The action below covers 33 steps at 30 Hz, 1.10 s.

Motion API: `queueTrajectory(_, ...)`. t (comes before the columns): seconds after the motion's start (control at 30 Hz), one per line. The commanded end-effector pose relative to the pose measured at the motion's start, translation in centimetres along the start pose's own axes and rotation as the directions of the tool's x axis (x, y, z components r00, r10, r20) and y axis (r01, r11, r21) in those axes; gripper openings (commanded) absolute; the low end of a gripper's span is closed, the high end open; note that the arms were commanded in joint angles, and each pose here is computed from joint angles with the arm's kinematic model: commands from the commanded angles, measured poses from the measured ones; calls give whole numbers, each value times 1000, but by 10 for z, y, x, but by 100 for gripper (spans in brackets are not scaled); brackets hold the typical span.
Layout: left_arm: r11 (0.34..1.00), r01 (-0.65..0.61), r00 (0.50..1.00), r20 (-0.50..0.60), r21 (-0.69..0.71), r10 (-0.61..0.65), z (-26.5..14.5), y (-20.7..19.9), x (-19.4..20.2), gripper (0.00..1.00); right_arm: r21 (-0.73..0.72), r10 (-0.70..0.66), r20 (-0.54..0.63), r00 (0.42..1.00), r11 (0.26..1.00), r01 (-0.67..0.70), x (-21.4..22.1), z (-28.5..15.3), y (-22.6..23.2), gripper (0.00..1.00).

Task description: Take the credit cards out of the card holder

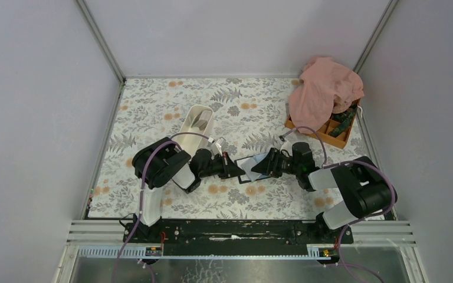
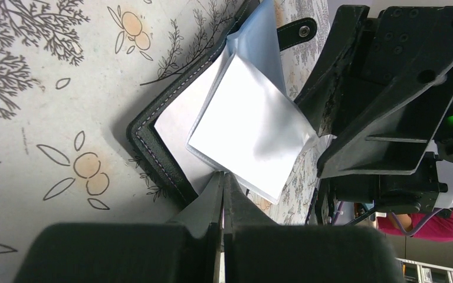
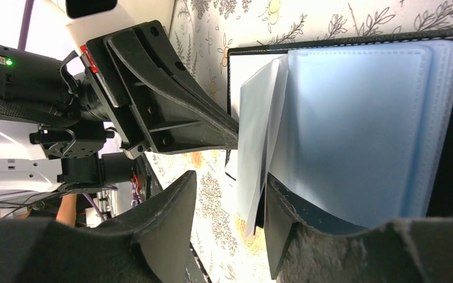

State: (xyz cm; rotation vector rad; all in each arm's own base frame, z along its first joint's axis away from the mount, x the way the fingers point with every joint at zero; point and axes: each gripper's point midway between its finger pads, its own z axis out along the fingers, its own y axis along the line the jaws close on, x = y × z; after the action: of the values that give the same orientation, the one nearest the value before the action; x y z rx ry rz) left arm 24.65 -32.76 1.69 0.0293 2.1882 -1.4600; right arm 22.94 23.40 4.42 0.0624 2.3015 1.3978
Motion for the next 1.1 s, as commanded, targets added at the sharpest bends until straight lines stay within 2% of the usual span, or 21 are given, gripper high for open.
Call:
queueTrajectory(0.0, 984, 31, 997, -62, -176, -43, -11, 49, 23, 0, 18, -71, 22, 997, 997, 70, -14, -2, 3, 51)
queueTrajectory(0.37, 984, 54, 996, -66, -172, -66, -11, 54, 27, 0, 13, -30, 46, 998, 999, 29, -13, -10, 0, 43)
queueTrajectory(0.63, 986, 44, 997, -62, -159, -54, -11, 47, 22, 0, -1, 20, 33, 999, 1000, -20, -8, -6, -6, 47)
queueTrajectory(1.07, 995, -55, 996, -79, -84, 48, 7, -5, 15, 0, -50, 36, 21, 999, 998, -35, -4, -1, -7, 41)
